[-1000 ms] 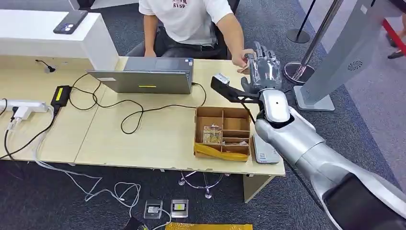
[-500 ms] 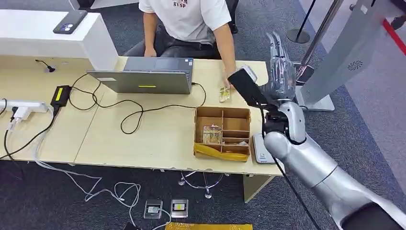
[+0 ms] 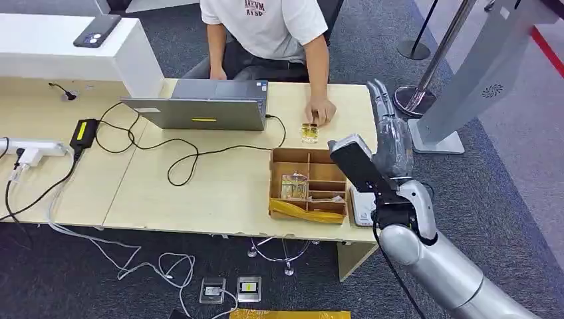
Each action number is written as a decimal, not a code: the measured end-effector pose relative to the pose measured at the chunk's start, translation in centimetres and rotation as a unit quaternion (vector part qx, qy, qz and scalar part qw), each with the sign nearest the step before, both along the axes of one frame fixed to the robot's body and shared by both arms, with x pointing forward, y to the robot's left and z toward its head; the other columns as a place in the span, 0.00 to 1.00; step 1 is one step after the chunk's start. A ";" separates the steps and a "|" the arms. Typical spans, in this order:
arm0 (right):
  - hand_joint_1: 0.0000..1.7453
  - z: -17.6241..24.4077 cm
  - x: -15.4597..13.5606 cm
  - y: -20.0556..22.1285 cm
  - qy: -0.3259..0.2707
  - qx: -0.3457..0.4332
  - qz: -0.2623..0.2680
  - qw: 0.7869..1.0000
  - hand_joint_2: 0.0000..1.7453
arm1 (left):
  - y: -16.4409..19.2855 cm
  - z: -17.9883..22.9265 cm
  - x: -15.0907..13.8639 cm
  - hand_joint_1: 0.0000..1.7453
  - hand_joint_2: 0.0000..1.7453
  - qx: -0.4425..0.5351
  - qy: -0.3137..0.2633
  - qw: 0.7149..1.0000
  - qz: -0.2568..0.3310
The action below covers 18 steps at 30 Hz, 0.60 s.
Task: Pass the card to the sensor for recognition and then transmit it.
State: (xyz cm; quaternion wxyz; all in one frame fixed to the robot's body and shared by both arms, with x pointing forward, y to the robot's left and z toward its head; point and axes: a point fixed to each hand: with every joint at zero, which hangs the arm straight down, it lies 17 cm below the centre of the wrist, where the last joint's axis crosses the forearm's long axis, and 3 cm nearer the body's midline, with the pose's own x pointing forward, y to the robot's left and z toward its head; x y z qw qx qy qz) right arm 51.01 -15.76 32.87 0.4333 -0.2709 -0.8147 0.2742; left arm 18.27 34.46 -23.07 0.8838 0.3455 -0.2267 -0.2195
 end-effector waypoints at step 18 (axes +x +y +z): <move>0.00 -9.9 -0.5 1.5 0.104 -0.190 0.002 0.976 1.00 | 0.2 0.0 -0.1 0.00 0.00 -0.002 -0.001 1.000 0.008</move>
